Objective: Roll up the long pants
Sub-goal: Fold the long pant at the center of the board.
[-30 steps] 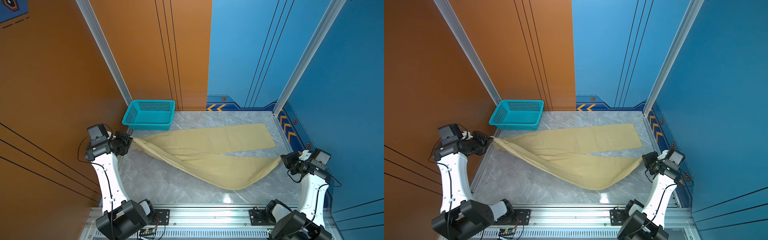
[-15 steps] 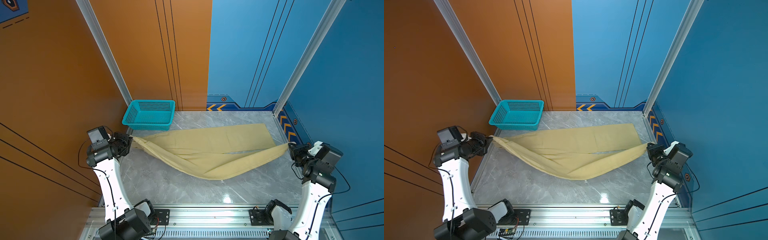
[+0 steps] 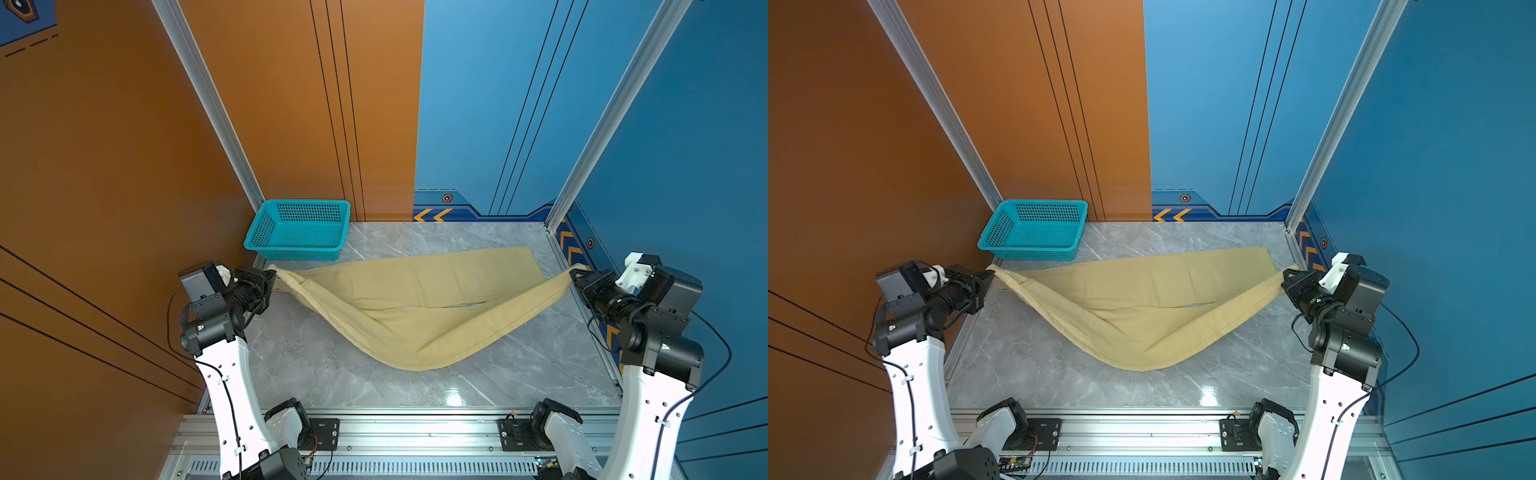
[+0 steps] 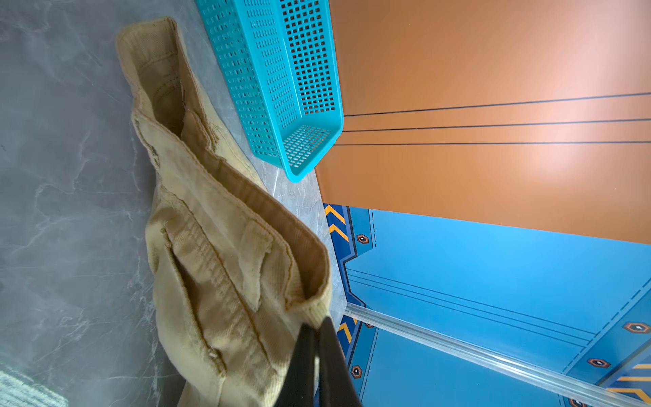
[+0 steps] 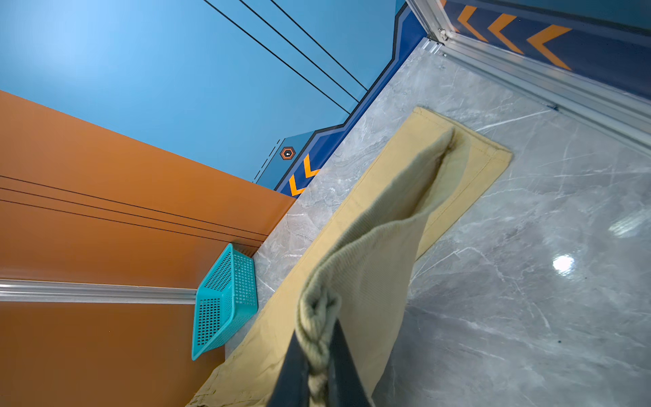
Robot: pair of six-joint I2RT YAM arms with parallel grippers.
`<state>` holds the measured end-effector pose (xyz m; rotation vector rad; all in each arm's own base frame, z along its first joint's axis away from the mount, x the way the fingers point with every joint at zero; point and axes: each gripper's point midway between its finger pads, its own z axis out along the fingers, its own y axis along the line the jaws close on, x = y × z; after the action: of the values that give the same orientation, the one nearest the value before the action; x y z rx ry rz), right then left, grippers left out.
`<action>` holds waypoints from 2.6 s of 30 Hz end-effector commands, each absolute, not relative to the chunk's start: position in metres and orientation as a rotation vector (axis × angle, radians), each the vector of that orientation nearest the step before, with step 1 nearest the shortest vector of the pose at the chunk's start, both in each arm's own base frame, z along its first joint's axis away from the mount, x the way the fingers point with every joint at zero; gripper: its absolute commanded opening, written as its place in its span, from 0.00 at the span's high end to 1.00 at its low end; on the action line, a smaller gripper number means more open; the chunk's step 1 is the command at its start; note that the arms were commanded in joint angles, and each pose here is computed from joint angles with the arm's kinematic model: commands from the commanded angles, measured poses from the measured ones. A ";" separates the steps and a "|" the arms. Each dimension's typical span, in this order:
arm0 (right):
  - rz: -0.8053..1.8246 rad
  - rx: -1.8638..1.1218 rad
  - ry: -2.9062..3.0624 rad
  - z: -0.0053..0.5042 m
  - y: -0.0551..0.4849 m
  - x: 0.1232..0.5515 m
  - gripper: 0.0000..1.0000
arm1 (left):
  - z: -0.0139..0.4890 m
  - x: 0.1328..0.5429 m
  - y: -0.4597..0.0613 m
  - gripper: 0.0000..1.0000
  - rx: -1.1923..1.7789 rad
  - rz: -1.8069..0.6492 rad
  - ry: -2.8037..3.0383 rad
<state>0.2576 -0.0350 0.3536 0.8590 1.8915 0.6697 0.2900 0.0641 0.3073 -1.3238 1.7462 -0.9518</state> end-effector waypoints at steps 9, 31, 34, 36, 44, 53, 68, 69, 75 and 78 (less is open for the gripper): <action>0.669 1.058 1.954 0.290 -0.092 0.350 1.00 | 0.280 0.315 0.126 1.00 -1.493 -0.740 1.694; 0.508 1.212 2.009 0.232 -0.137 0.461 1.00 | 0.232 0.370 0.179 1.00 -1.574 -0.498 1.815; 0.531 1.236 2.015 0.222 -0.140 0.471 1.00 | 0.230 0.376 0.185 1.00 -1.565 -0.477 1.829; 0.528 1.255 2.023 0.212 -0.144 0.477 1.00 | 0.225 0.384 0.186 1.00 -1.557 -0.486 1.852; 0.535 1.249 2.052 0.198 -0.148 0.490 1.00 | 0.206 0.406 0.184 1.00 -1.550 -0.521 1.920; 0.532 1.152 1.977 0.234 -0.131 0.443 1.00 | 0.229 0.395 0.191 1.00 -1.506 -0.519 1.878; 0.584 0.985 1.713 0.347 -0.080 0.330 1.00 | 0.246 0.389 0.185 1.00 -1.513 -0.559 1.827; 0.600 0.979 1.701 0.352 -0.076 0.326 1.00 | 0.245 0.388 0.185 1.00 -1.518 -0.560 1.826; 0.648 0.970 1.648 0.369 -0.067 0.310 1.00 | 0.240 0.381 0.190 1.00 -1.547 -0.551 1.816; 0.623 0.990 1.674 0.357 -0.073 0.320 1.00 | 0.234 0.385 0.189 1.00 -1.553 -0.556 1.830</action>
<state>0.3140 -0.0693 0.3723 0.9421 1.6492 0.6280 0.3840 0.1867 0.2237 -1.5796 1.8591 -0.5504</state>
